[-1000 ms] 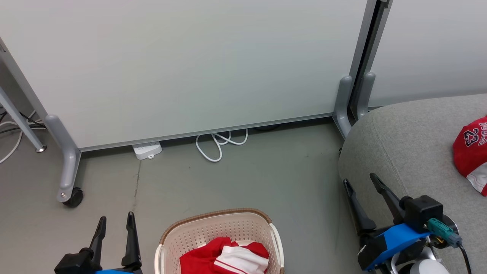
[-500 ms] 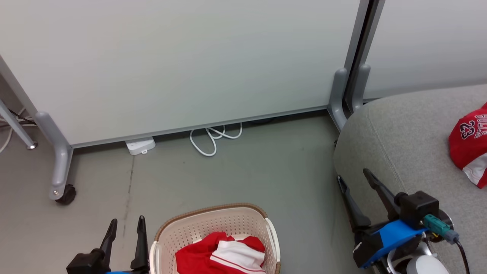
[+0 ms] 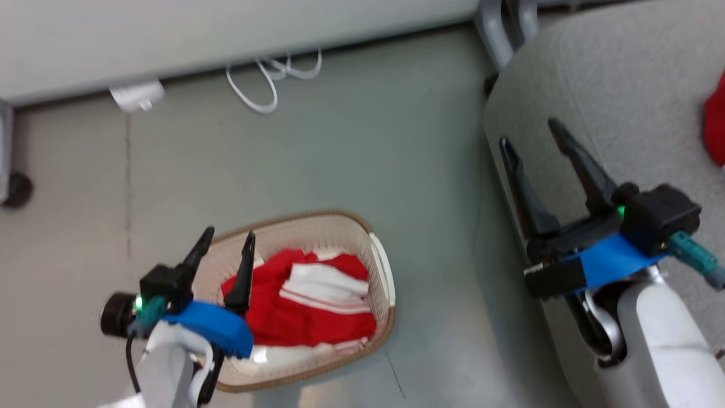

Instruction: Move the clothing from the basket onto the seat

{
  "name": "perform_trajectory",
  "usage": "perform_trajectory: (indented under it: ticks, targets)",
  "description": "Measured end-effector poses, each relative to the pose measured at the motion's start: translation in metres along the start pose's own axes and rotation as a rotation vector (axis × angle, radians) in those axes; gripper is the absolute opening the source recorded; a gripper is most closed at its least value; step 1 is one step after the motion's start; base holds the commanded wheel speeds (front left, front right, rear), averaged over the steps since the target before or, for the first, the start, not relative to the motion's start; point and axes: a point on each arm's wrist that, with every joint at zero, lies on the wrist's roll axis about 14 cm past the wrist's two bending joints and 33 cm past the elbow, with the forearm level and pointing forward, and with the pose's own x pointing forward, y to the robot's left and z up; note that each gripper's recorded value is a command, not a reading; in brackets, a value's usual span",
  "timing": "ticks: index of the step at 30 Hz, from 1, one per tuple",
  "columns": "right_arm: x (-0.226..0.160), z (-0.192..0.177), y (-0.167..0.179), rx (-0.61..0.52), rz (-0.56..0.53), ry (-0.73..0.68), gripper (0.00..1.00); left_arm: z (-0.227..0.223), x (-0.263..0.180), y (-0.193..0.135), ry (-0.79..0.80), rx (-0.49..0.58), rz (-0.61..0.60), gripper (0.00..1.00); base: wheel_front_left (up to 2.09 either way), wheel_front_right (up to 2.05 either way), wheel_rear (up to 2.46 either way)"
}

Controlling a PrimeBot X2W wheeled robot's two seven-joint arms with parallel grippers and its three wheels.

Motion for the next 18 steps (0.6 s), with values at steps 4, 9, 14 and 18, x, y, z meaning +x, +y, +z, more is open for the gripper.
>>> perform_trajectory:
  ticks: [4,9,14,18]
  targets:
    - [0.025,-0.021,-0.009,-0.006,0.002,0.019,1.00,-0.040,0.036,-0.002,0.128,0.027,-0.073,1.00,0.00,0.00,0.00]
    - [0.043,-0.062,-0.019,-0.006,-0.003,0.071,1.00,-0.107,0.062,-0.009,0.330,0.084,-0.185,1.00,0.00,0.00,0.00]
    - [0.049,-0.107,-0.024,0.013,-0.014,0.139,1.00,-0.167,0.077,-0.020,0.488,0.144,-0.303,1.00,0.00,0.00,0.00]
    - [0.048,-0.138,-0.026,0.033,-0.023,0.185,1.00,-0.209,0.082,-0.024,0.599,0.188,-0.375,1.00,0.00,0.00,0.00]
